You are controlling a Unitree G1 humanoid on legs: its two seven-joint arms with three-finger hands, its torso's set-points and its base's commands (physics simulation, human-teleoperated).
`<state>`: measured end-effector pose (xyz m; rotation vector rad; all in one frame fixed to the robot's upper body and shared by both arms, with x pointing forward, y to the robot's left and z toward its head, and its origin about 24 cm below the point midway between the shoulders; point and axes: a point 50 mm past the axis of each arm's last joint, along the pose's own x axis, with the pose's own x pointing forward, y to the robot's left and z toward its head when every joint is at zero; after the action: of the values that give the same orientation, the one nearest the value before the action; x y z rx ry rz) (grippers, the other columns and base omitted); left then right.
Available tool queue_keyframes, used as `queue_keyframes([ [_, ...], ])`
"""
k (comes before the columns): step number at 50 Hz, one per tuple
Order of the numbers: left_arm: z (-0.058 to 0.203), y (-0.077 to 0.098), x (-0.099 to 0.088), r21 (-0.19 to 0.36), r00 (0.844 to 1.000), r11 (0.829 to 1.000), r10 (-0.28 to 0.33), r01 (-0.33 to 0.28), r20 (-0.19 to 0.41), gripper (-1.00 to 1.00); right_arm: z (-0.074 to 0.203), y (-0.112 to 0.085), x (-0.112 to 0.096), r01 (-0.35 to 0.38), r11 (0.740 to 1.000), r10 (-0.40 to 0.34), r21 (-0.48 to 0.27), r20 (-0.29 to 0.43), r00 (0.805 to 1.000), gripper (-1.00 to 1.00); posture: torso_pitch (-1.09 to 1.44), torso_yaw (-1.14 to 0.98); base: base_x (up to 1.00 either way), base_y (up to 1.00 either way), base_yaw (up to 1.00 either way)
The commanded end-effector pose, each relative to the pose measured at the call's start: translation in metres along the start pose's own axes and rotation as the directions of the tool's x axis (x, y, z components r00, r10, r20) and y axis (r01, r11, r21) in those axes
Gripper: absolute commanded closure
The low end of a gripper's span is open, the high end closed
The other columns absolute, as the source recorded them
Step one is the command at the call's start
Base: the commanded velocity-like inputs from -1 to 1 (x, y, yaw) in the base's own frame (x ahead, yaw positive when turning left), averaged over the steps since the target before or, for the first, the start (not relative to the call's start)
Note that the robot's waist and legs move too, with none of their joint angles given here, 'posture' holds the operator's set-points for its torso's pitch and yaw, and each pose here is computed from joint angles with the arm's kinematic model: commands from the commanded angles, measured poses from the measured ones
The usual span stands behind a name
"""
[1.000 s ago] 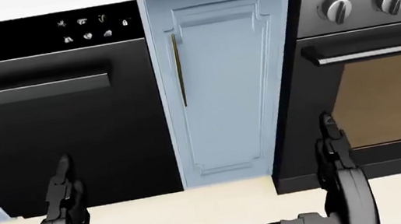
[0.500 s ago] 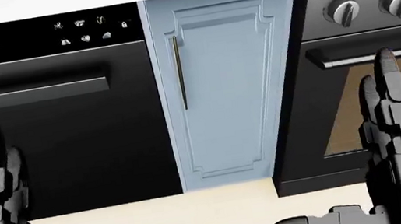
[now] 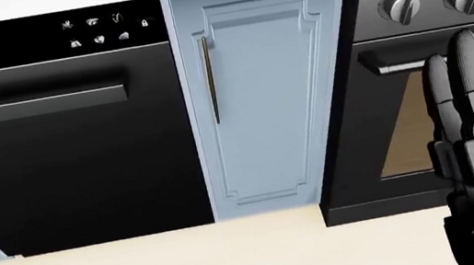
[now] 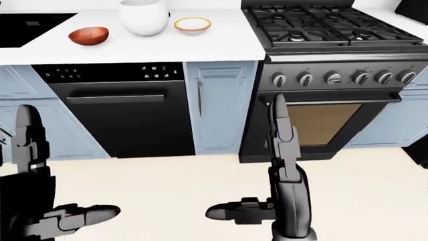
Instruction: Stack the bowls from largest to smallest.
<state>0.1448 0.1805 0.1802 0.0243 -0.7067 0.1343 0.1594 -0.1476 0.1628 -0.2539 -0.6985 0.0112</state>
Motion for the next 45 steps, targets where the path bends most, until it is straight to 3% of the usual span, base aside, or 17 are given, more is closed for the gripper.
queue_keyframes([
  [1,0.0162,-0.0023,0.0008,0.009,0.996,1.000,-0.019,0.018,0.092,-1.00,0.0144,-0.0024,0.0023,0.014,1.000,-0.014,0.002,0.082,0.997,-1.00,0.00,0.00,0.00,0.00,0.00],
  [5,0.0191,-0.0030,-0.0003,0.006,0.994,1.000,-0.025,0.024,0.102,-1.00,0.0214,-0.0058,0.0009,0.035,0.999,-0.037,0.023,0.112,0.993,-1.00,0.00,0.00,0.00,0.00,0.00],
  [10,0.0198,-0.0038,-0.0014,0.008,0.994,1.000,-0.031,0.030,0.105,-1.00,0.0179,-0.0078,0.0017,0.060,0.998,-0.061,0.011,0.094,0.994,-1.00,0.00,0.00,0.00,0.00,0.00],
  [45,0.0226,-0.0088,-0.0018,0.006,0.993,0.999,-0.054,0.053,0.104,-1.00,0.0155,-0.0069,0.0030,0.041,0.999,-0.043,0.032,0.065,0.997,-1.00,0.00,0.00,0.00,0.32,0.00],
])
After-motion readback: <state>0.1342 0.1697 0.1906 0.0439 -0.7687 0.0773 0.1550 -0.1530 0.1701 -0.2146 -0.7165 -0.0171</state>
